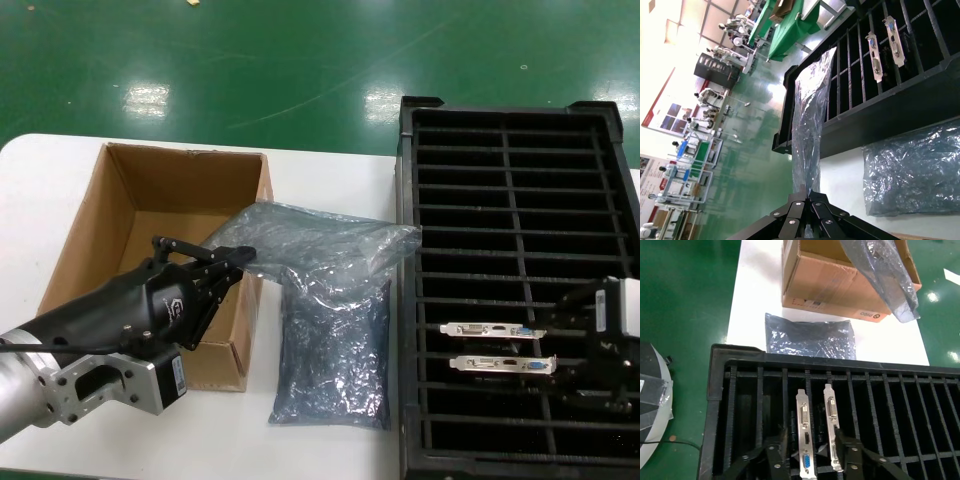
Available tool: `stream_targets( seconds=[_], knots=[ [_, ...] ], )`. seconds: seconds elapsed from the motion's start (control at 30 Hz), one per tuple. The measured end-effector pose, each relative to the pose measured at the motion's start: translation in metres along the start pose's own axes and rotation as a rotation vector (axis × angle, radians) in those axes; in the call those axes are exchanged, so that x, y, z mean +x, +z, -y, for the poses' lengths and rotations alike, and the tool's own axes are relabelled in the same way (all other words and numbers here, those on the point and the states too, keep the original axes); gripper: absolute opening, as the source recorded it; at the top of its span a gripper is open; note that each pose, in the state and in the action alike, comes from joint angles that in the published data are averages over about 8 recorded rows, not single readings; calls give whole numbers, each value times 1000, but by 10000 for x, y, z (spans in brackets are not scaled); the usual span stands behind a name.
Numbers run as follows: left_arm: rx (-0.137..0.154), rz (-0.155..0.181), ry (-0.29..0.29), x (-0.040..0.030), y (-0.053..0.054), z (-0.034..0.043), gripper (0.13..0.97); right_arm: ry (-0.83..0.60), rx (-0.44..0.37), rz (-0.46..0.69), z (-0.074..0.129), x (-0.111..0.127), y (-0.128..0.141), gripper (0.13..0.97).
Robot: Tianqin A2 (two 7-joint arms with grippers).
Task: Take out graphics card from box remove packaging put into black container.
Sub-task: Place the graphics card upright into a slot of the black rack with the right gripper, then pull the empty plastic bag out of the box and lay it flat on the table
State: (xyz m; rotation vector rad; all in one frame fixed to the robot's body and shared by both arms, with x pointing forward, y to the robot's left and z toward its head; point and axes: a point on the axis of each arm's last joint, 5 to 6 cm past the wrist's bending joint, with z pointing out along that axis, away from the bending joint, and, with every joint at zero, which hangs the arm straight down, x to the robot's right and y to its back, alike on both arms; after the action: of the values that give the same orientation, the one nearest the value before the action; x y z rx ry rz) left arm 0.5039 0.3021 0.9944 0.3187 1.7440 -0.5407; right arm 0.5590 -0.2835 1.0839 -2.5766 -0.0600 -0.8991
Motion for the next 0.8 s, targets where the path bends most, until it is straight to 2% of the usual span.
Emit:
stream_targets(
  seconds=[0.17,0.33,0.47,0.73,0.8],
  knots=[
    [0,0,0,0,0,0,139,-11,18,-19,-55,-17,-70,342],
    [0,0,0,0,0,0,139,-41,35,-88,-204,-107,-103,451],
    [0,0,0,0,0,0,139,-82,22,-186,-391,-233,-55,517],
    [0,0,0,0,0,0,139,-164,-46,-394,-789,-518,73,724],
    [0,0,0,0,0,0,139,-192,-73,-451,-869,-596,97,742]
  ],
)
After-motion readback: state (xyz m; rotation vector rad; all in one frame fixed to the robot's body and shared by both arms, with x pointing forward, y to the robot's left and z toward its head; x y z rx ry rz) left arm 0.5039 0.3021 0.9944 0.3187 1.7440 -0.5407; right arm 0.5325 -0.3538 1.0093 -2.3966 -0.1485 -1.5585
